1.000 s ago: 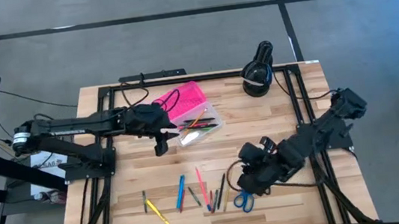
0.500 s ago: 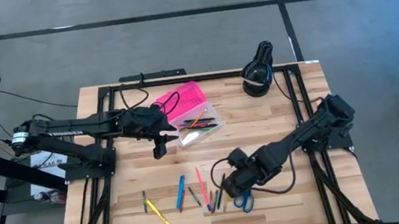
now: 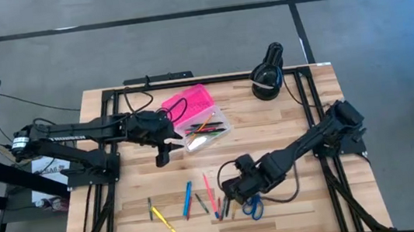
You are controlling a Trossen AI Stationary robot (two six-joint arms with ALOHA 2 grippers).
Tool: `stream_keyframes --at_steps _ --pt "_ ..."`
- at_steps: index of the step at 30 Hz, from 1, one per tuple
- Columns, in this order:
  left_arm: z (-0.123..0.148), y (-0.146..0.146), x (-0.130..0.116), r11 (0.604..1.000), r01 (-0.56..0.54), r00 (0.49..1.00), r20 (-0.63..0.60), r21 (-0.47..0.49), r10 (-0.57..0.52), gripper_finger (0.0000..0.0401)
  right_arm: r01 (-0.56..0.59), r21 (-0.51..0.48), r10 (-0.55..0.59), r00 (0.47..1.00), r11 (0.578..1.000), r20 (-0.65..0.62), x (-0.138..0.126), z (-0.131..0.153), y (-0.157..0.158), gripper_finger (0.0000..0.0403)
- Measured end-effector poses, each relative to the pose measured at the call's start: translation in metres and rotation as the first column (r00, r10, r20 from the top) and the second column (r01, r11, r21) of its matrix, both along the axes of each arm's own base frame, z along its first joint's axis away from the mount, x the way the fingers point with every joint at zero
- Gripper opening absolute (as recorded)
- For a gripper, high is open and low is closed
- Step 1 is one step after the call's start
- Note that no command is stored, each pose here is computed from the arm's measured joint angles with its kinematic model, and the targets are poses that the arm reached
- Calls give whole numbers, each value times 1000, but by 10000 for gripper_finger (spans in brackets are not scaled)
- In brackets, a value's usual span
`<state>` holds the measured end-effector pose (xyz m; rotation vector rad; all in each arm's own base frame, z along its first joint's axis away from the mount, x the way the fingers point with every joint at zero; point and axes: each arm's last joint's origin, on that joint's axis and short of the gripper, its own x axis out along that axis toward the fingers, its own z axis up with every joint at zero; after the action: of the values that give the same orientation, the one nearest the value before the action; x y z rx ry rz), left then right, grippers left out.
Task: Pick & place school supplies into a supply box
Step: Put the yellow pencil into the pink supply box
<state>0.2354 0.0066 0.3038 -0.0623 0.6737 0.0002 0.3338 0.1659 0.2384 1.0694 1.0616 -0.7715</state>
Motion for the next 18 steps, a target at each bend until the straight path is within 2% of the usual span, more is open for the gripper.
stream_keyframes --at_steps 2,4,6,8,10,12,14,18 --pt "0 0 -2 1000 6 1000 -10 6 -6 137 6 -6 -6 1000 1000 -11 2 -9 4 111" --pt "1 0 -4 1000 13 1000 -10 14 -12 137 4 33 -6 999 999 46 15 -18 11 111" --pt "2 0 -8 1000 20 1000 -18 23 -20 137 4 13 -4 1000 1000 -9 15 -31 12 111" --pt "6 0 -12 999 26 1000 -4 33 -26 137 38 60 -39 999 997 13 25 -39 16 111" --pt "7 0 -16 999 25 1000 -6 37 -25 137 65 46 -62 996 997 -60 20 -46 15 111" --pt "11 0 -20 999 16 1000 13 48 -17 137 85 85 -82 996 993 -43 26 -52 20 111" --pt "13 0 -24 998 16 1000 12 58 -17 137 102 78 -96 992 992 -79 23 -57 20 111" --pt "18 1 -31 998 3 999 33 69 -6 137 128 89 -122 990 988 -75 25 -60 23 111"
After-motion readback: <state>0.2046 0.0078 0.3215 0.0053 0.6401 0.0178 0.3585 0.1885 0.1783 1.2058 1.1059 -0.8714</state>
